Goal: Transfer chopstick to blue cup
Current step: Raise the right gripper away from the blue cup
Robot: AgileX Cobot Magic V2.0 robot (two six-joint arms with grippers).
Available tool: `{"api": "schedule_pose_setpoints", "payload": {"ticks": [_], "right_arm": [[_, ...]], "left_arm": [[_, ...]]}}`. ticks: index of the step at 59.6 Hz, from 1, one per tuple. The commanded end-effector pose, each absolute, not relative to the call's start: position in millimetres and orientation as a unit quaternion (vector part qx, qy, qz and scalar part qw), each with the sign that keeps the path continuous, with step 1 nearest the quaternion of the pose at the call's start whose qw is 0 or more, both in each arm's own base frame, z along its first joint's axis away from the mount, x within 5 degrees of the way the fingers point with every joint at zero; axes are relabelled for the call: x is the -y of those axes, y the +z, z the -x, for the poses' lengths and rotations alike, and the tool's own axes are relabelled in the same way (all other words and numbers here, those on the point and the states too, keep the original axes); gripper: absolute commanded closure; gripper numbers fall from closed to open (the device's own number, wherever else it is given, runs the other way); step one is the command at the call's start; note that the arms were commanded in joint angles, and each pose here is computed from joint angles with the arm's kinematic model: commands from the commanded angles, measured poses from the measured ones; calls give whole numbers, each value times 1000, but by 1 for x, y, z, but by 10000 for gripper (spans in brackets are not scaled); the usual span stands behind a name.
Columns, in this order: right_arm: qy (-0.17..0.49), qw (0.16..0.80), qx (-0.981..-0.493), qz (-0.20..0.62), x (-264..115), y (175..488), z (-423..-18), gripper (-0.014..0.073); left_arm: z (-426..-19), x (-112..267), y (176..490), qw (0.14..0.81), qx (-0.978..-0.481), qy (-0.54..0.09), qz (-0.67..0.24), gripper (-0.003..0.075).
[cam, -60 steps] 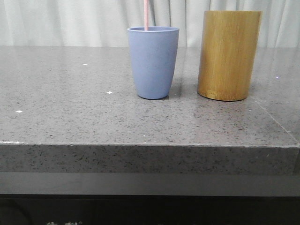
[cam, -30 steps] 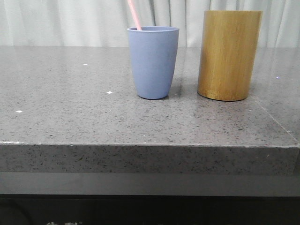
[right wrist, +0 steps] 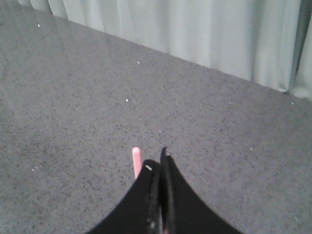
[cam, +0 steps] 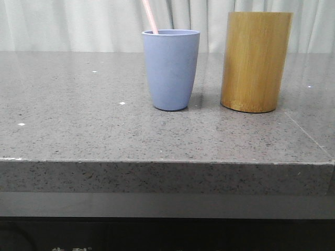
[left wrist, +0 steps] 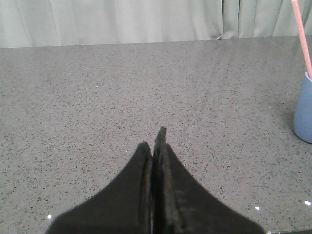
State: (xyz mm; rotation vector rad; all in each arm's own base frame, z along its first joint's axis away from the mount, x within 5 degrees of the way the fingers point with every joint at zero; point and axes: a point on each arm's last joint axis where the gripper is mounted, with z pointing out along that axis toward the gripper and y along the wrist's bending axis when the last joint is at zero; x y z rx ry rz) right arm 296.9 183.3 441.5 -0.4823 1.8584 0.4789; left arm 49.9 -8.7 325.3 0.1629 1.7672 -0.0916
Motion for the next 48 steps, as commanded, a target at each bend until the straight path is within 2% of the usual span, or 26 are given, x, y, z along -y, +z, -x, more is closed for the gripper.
{"api": "schedule_pose_setpoints", "payload": {"ticks": [1,11,25,32,48], "right_arm": [[201,590,-759,190,-164,475,-283,648],[176,587,-773,165,-134,482,-279,707],[117,602,-781,115,-80,487,-260,707],[95,604,-786,95,-60,472,-242,707],[91,641,-757,85,-44,430,-182,707]], "left_arm": [[-51,9,340,668,-740,-48,-61,739],[-51,9,340,668,-740,-48,-61,739],[-51,9,340,668,-740,-48,-61,739],[-51,9,340,668,-740,-48,-61,739],[-51,9,340,668,-740,-48,-61,739]]}}
